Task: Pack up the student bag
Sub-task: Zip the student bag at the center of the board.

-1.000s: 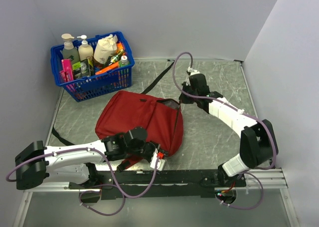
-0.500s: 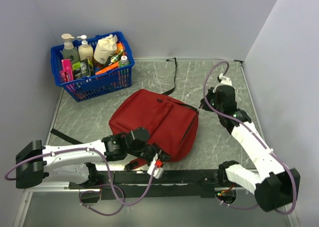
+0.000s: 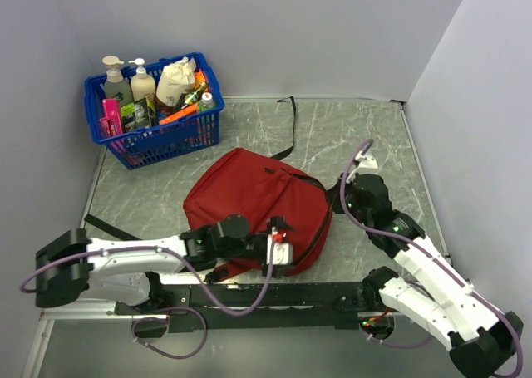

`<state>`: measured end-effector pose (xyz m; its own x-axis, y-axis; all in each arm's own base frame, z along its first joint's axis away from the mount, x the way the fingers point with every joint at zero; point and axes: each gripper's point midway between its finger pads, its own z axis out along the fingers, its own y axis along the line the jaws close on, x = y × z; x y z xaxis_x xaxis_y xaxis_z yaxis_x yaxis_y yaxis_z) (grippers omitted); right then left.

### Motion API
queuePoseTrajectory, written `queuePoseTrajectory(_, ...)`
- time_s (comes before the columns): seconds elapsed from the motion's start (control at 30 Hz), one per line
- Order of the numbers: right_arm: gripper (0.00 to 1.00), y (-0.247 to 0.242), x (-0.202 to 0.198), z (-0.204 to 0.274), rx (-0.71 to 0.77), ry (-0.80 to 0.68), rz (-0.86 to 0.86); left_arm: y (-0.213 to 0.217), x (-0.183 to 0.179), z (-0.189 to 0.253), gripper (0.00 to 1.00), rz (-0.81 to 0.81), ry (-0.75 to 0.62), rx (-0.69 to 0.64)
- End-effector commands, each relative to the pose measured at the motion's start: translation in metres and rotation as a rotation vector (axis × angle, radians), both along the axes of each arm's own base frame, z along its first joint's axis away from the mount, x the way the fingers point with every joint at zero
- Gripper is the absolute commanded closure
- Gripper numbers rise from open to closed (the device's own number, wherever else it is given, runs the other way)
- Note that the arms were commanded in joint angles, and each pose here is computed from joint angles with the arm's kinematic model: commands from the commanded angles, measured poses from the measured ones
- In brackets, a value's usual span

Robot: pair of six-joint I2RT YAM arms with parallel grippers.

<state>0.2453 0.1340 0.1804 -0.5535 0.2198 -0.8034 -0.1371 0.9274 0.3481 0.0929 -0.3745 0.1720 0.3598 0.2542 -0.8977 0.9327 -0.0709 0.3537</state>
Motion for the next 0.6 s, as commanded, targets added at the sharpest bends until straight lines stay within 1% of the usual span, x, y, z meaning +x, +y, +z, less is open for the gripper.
queuePoseTrajectory(0.0, 1.0, -0.011, -0.005, 0.006, -0.001, -0.027, -0.044, -0.037, 0.028, 0.054, 0.04, 0.211, 0.192, -0.238)
queuePoseTrajectory(0.03, 1.0, -0.01, -0.005, 0.006, 0.002, -0.027, -0.041, -0.043, 0.025, 0.055, 0.04, 0.22, 0.245, -0.245)
queuePoseTrajectory(0.17, 1.0, -0.004, -0.002, 0.012, 0.017, -0.039, -0.021, -0.073, 0.019, 0.049, 0.04, 0.225, 0.304, -0.23)
queuePoseTrajectory(0.2, 1.0, -0.002, -0.001, 0.014, 0.02, -0.043, -0.014, -0.077, 0.026, 0.049, 0.04, 0.267, 0.299, -0.238)
queuePoseTrajectory(0.23, 1.0, 0.0, 0.0, 0.014, 0.024, -0.046, -0.003, -0.084, 0.027, 0.037, 0.04, 0.283, 0.315, -0.212)
queuePoseTrajectory(0.27, 1.0, 0.001, 0.0, 0.014, 0.018, -0.049, 0.004, -0.089, 0.04, 0.043, 0.04, 0.371, 0.353, -0.24)
queuePoseTrajectory(0.3, 1.0, 0.001, 0.001, 0.016, 0.018, -0.057, 0.006, -0.094, 0.043, 0.04, 0.04, 0.398, 0.388, -0.231)
queuePoseTrajectory(0.33, 1.0, 0.0, 0.002, 0.017, 0.013, -0.063, 0.005, -0.098, 0.045, 0.027, 0.04, 0.413, 0.396, -0.187)
queuePoseTrajectory(0.37, 1.0, -0.001, 0.003, 0.018, 0.005, -0.068, 0.001, -0.106, 0.047, 0.036, 0.04, 0.413, 0.402, -0.201)
queuePoseTrajectory(0.4, 1.0, -0.002, 0.004, 0.019, -0.001, -0.078, 0.004, -0.109, 0.048, 0.034, 0.04, 0.422, 0.412, -0.192)
queuePoseTrajectory(0.43, 1.0, -0.003, 0.004, 0.019, -0.003, -0.082, 0.001, -0.112, 0.049, 0.021, 0.04, 0.439, 0.417, -0.159)
queuePoseTrajectory(0.47, 1.0, -0.004, 0.004, 0.022, -0.001, -0.091, -0.001, -0.116, 0.052, 0.024, 0.04, 0.45, 0.419, -0.162)
queuePoseTrajectory(0.57, 1.0, -0.007, 0.004, 0.023, 0.005, -0.099, -0.005, -0.112, 0.064, 0.007, 0.04, 0.532, 0.395, -0.12)
